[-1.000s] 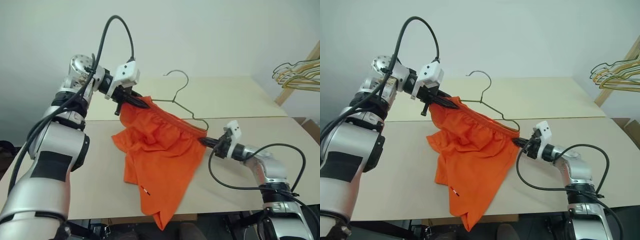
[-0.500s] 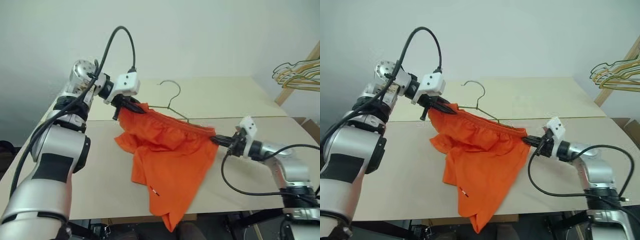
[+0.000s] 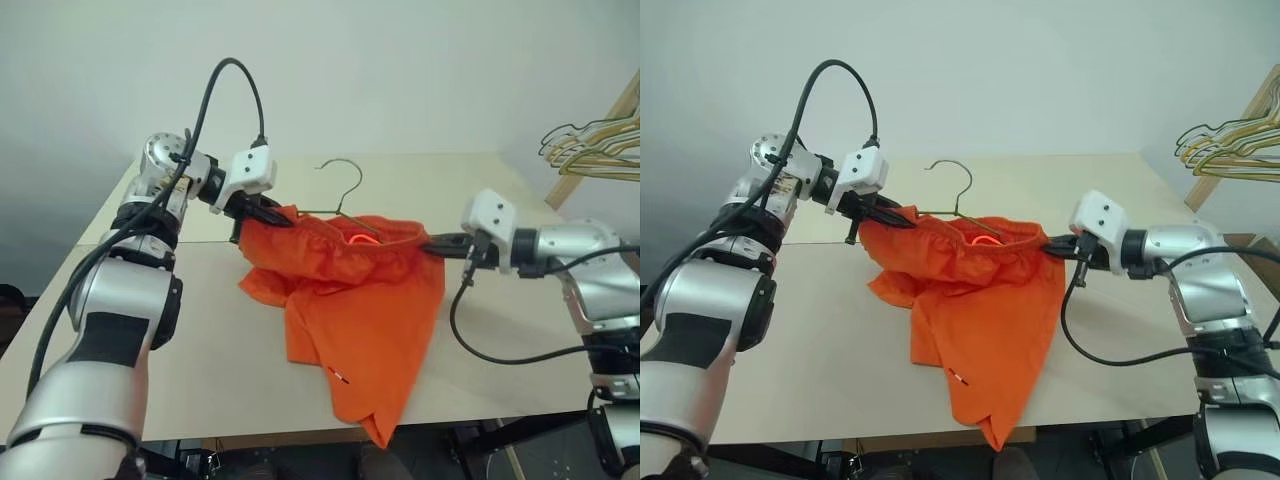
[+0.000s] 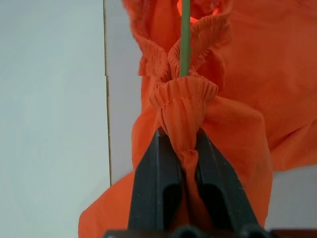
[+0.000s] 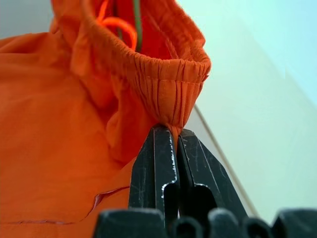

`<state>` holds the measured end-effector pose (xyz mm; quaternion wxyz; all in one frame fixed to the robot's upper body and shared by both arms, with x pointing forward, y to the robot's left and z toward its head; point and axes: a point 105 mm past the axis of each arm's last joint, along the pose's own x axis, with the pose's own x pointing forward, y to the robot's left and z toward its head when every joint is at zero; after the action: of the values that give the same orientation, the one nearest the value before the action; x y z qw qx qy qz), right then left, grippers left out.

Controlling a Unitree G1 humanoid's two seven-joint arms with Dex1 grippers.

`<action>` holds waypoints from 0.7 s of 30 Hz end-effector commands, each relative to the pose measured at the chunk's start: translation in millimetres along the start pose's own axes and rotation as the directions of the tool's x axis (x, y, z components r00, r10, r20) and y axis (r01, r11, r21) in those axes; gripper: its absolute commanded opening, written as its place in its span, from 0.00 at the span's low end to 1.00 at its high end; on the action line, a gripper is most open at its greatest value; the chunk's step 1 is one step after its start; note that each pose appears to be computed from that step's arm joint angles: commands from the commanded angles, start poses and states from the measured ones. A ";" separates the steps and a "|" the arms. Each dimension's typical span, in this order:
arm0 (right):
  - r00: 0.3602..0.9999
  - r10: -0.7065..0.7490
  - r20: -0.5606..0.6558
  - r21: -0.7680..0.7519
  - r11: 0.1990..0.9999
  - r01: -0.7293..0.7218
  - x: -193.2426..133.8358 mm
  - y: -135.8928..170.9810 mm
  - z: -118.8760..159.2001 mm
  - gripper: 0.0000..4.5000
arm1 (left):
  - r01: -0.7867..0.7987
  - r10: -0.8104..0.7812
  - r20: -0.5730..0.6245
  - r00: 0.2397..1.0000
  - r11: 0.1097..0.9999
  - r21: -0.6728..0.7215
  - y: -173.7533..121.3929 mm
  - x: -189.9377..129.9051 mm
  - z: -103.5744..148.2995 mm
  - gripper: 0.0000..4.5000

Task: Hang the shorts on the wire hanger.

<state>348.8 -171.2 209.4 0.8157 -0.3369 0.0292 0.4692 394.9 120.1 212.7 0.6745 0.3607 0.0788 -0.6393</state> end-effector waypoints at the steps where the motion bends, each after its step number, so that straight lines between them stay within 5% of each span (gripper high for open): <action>1: 0.999 0.018 0.035 -0.110 0.994 -0.014 -0.9 -4.3 20.2 0.01 | -0.027 0.025 0.035 0.999 0.999 0.037 5.4 -5.0 12.4 0.00; 13: 0.997 0.078 0.018 -0.164 0.984 -0.074 10.8 -1.1 27.2 0.01 | -0.036 0.032 0.091 0.995 0.999 0.038 4.8 0.0 17.1 0.00; 20: 0.995 0.094 -0.019 -0.202 0.975 -0.096 14.0 1.6 23.7 0.41 | -0.032 0.026 0.142 0.989 0.999 0.039 4.4 2.9 23.9 0.00; 21: 0.995 0.096 -0.028 -0.203 0.974 -0.100 13.8 2.1 22.1 0.41 | -0.034 0.028 0.152 0.988 0.999 0.036 4.9 3.1 25.6 0.00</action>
<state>348.9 -148.6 206.2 0.7586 -0.4017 0.0282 0.5122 391.3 108.6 209.7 0.6757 0.3305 0.0537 -0.6568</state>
